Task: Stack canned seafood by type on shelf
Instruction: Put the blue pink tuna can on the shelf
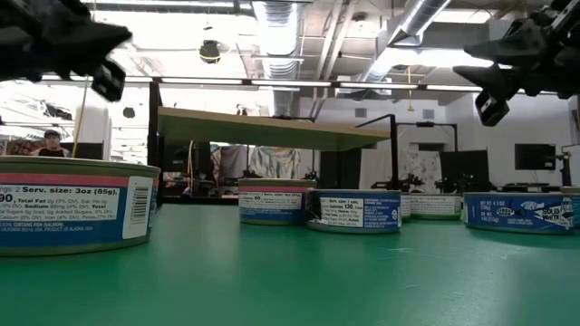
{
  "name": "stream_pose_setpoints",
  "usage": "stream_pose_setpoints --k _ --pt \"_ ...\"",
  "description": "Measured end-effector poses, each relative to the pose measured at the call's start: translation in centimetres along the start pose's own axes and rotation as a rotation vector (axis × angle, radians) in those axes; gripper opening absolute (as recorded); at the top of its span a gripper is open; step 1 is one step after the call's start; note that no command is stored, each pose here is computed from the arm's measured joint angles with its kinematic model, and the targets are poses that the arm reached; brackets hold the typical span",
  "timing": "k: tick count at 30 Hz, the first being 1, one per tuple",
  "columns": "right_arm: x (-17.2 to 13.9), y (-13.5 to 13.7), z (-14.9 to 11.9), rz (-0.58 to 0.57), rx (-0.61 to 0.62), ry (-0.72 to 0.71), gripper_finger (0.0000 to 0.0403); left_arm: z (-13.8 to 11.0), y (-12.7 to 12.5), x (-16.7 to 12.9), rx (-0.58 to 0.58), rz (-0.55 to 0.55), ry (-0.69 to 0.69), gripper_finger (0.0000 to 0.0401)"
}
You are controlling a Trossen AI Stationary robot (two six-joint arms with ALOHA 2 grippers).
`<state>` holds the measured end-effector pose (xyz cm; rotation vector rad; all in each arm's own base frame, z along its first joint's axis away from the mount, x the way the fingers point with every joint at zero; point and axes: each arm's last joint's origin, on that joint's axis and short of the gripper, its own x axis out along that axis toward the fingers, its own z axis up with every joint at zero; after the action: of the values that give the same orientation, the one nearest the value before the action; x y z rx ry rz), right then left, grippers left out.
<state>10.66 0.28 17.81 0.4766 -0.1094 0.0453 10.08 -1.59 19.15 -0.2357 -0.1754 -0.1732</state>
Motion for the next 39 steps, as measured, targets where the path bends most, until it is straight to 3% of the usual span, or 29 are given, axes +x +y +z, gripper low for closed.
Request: stream_pose_setpoints --k 4,13,21,30,39 --pt "0.6 0.9 -0.1 0.010 -0.032 0.022 0.0137 0.8 -0.5 0.0 0.044 -0.104 -0.071 0.0000" --pt "2.8 2.7 2.0 0.001 -0.116 0.059 0.0137 1.5 -1.6 1.0 0.110 -0.064 -0.009 0.0000" --pt "5.8 3.7 0.1 0.059 -0.114 0.120 0.0137 2.2 -3.4 3.7 0.148 -0.036 0.116 0.0000" --pt "10.8 7.3 -1.0 0.113 -0.276 0.329 0.0137 2.4 -7.0 8.1 0.138 -0.036 0.277 0.0000" --pt "15.1 8.4 -3.3 0.097 -0.373 0.440 0.0137 0.9 -11.0 11.4 0.104 0.051 0.504 0.0000"
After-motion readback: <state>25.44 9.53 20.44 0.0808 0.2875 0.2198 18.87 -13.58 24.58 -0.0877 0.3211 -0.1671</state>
